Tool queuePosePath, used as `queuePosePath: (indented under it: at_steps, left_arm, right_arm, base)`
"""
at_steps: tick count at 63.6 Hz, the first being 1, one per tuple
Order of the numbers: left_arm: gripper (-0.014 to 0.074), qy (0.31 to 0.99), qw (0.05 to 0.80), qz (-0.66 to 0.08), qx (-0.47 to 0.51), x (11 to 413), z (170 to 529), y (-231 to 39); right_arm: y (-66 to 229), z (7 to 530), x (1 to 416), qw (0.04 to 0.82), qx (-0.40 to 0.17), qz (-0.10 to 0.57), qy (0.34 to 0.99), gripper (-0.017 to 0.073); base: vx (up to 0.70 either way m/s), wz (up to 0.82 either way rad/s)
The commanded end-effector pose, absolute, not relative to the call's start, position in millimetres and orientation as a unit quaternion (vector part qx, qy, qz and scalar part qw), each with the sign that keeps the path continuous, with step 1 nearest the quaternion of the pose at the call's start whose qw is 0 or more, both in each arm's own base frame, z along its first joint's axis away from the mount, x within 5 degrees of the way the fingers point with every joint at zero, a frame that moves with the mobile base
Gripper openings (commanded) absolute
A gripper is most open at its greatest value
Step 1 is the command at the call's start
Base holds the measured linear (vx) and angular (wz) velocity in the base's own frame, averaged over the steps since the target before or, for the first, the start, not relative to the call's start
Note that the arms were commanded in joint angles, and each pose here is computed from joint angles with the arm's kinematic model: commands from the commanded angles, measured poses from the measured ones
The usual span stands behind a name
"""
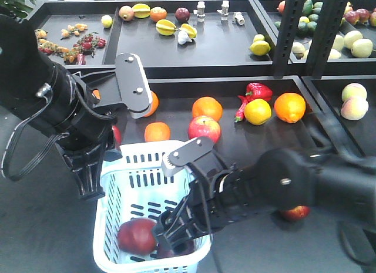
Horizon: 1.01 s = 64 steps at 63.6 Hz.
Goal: Pick three apples into basket with both arms
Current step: 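Carry the red apple into the basket and open the right gripper, then move the right gripper to the red-yellow apple and grasp it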
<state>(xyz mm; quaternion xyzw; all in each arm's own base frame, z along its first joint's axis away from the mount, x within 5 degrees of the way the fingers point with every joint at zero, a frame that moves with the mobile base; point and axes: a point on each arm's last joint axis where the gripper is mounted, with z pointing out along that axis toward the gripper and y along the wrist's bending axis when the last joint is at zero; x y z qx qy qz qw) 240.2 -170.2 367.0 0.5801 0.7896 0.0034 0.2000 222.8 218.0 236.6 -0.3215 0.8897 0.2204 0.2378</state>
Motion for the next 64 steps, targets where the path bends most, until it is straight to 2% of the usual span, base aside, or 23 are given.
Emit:
queuePosePath:
  at_steps: [1,13,19,26,39,50,64]
  left_arm:
    - [-0.0006,0.786,0.232,0.003,0.573,234,384,-166]
    - [-0.0006,0.786,0.232,0.003,0.573,234,384,-166]
    - [-0.0006,0.786,0.232,0.003,0.573,234,384,-166]
    - [-0.0006,0.786,0.232,0.003,0.573,234,384,-166]
    - [-0.0006,0.786,0.232,0.003,0.573,234,384,-166]
    - [-0.0006,0.786,0.232,0.003,0.573,234,384,-166]
    - [-0.0006,0.786,0.232,0.003,0.573,234,384,-166]
  right_arm:
    - [213,273,216,0.288,-0.318,0.244,0.870,0.0560]
    - [200,300,206,0.324,-0.304,0.253,0.859,0.0445]
    - [186,305,211,0.325,-0.266,0.249,0.872,0.0380]
    - [158,305,226,0.323,-0.218,0.227,0.892,0.0300]
    - [103,299,247,0.302,-0.162,0.164,0.925,0.0187]
    - [64,294,255,0.281,-0.117,0.120,0.945,0.0182]
    - [36,288,260,0.265,-0.081,0.090,0.957,0.0194]
  base:
    - [0.00,0.00]
    - [0.00,0.00]
    - [0.00,0.00]
    - [0.00,0.00]
    - [0.00,0.00]
    - [0.00,0.00]
    - [0.00,0.00]
